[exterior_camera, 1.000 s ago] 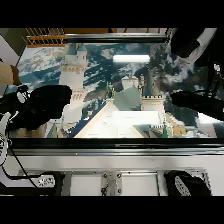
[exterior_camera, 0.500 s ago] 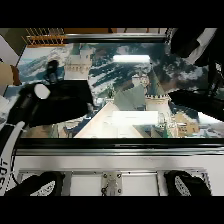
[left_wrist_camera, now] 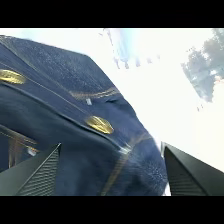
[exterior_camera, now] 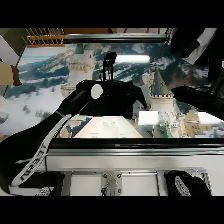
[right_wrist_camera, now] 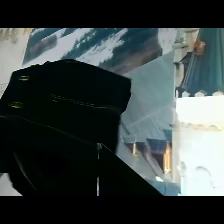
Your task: Fold the clothes and pants, and hang the long-sleeved shirts on hangers.
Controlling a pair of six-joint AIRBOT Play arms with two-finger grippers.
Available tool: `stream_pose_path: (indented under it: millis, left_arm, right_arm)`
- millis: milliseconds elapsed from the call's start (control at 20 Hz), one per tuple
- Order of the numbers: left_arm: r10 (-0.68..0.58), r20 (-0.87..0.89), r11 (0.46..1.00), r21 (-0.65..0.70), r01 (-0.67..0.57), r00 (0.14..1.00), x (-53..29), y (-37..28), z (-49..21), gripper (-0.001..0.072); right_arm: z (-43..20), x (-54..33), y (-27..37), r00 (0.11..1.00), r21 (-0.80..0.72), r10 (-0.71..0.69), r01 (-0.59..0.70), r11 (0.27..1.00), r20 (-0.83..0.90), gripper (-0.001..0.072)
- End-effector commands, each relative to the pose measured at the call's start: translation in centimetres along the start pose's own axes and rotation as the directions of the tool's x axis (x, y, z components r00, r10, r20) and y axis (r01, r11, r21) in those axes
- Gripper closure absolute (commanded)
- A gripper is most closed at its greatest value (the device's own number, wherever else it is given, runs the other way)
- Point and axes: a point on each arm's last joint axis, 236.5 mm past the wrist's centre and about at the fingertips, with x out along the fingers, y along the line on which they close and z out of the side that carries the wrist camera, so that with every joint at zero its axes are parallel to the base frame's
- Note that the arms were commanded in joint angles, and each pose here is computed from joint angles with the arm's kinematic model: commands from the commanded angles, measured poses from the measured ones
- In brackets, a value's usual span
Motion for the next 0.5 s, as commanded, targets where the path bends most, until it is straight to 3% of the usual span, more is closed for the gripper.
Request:
stream_pose_path:
  millis: [0, 200, 350, 450]
  left_arm:
    - [0.050, -0.075, 0.996, -0.067, -0.055, 0.996, 0.5, 3.3, 1.6, 0.0033]
    - [0.234, -0.141, 0.928, -0.263, -0.264, 0.962, -6.5, 17.7, 1.3, 0.0034]
    - [0.333, -0.237, 0.796, -0.447, -0.407, 0.913, -11.6, 27.7, -5.1, 0.0034]
    - [0.330, -0.292, 0.682, -0.583, -0.441, 0.897, -13.3, 32.0, -10.1, 0.0034]
  right_arm:
    - [0.1, 0.0, -0.2, 1.000, -0.006, -0.007, 0.007, 1.000, 0.003, 0.0694]
    - [-0.3, 0.0, -0.1, 1.000, -0.006, -0.003, 0.003, 1.000, -0.011, 0.0694]
    - [-0.3, 0.0, 0.0, 1.000, -0.004, 0.000, 0.000, 1.000, -0.012, 0.0694]
    - [-0.3, 0.0, 0.0, 1.000, -0.003, 0.000, 0.000, 1.000, -0.012, 0.0694]
